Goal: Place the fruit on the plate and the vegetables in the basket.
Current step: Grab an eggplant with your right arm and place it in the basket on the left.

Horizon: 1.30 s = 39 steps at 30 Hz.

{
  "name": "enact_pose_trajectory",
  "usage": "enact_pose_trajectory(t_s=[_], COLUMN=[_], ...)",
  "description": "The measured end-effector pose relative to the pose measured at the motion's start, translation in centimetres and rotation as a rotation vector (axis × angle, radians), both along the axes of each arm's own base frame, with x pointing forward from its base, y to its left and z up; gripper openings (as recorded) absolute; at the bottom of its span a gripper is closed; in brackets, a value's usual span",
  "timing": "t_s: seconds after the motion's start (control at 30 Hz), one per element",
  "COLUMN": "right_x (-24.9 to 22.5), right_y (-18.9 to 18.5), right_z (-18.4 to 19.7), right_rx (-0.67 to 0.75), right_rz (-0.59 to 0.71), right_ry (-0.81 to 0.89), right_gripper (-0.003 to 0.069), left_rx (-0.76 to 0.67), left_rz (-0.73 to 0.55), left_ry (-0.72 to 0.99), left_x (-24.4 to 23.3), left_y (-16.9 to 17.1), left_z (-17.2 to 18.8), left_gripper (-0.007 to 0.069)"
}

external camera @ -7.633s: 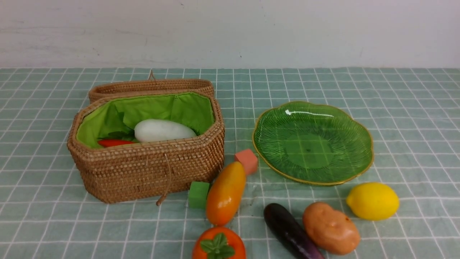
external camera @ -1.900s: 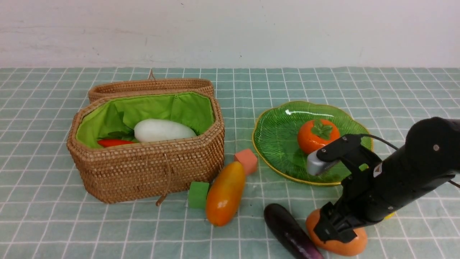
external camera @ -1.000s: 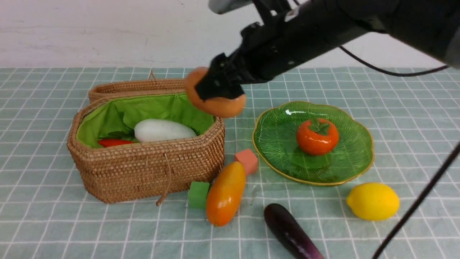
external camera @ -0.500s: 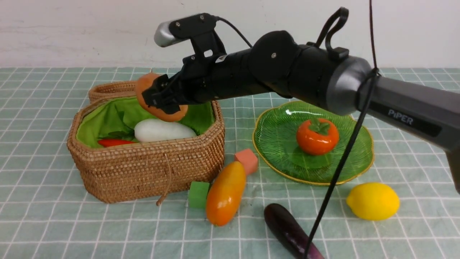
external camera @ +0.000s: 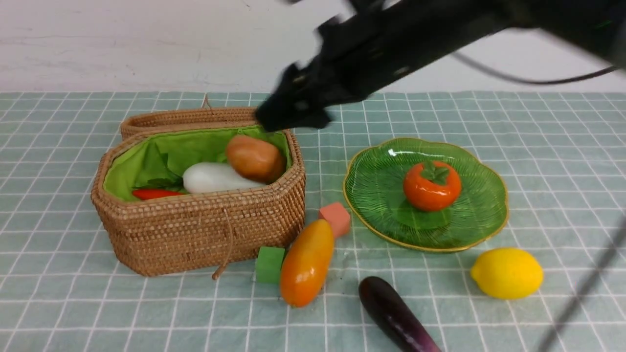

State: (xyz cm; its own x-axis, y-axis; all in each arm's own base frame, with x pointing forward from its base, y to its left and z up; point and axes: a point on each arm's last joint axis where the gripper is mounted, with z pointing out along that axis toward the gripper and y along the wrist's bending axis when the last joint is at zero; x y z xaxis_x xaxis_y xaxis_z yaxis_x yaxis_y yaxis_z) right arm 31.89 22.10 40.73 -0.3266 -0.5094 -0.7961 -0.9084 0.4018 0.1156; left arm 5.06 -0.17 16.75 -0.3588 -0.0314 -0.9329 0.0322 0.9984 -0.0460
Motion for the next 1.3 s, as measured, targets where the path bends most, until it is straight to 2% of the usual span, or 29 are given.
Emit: enact_pose_trajectory(t_s=[0.13,0.3,0.37,0.57,0.73,0.83,0.87,0.93,1.0,1.03,1.13,1.2,1.27,1.3], right_x=[-2.3,-4.3,-4.9,-5.5,-4.9,-4.9,-4.9,-5.1,-5.3,-5.4,-5.3,-4.9,-3.9,-3.8], right_y=[-2.9,-4.1,-4.3,-4.3,-4.7,-4.7,-4.7,-4.7,-4.7,-4.7,-4.5,-4.1,-3.3,-3.2], right_z=[1.5,-2.0,-6.9,-15.7,-21.1,-22.8,-23.7,-24.1,-24.2,-24.0,-22.5,-20.5,-16.7,-16.7], right_rx=[-0.097,-0.180,-0.245,-0.343,-0.382,-0.407,-0.432,-0.453,-0.470,-0.470,-0.456,-0.430,-0.362,-0.354], right_rz=[-0.031,-0.084,-0.151,-0.352,-0.461,-0.467,-0.456,-0.430,-0.397,-0.384,-0.359,-0.333,-0.300,-0.297], right_ry=[0.043,0.201,0.337,0.459,0.472,0.496,0.515,0.527,0.541,0.547,0.536,0.499,0.418,0.410], right_gripper=[0.0596,0.0597,0.0597,0.0594,0.0592,0.0580,0.0550,0.0502,0.0384,0.0285,0.0302,0.0302,0.0302,0.0302], left_rx=[0.000,0.000,0.000,0.000,0.000,0.000,0.000,0.000,0.000,0.000,0.000,0.000,0.000,0.000], left_rz=[0.000,0.000,0.000,0.000,0.000,0.000,0.000,0.000,0.000,0.000,0.000,0.000,0.000,0.000], left_ry=[0.000,0.000,0.000,0.000,0.000,0.000,0.000,0.000,0.000,0.000,0.000,0.000,0.000,0.000], left_x=[0.0,0.0,0.0,0.0,0.0,0.0,0.0,0.0,0.0,0.0,0.0,0.0,0.0,0.0], left_y=[0.0,0.0,0.0,0.0,0.0,0.0,0.0,0.0,0.0,0.0,0.0,0.0,0.0,0.0], left_z=[0.0,0.0,0.0,0.0,0.0,0.0,0.0,0.0,0.0,0.0,0.0,0.0,0.0,0.0], left_gripper=[0.0225,0.0228,0.0232,0.0236,0.0236,0.0237,0.0237,0.0237,0.0237,0.0237,0.0237,0.0237,0.0237,0.0237])
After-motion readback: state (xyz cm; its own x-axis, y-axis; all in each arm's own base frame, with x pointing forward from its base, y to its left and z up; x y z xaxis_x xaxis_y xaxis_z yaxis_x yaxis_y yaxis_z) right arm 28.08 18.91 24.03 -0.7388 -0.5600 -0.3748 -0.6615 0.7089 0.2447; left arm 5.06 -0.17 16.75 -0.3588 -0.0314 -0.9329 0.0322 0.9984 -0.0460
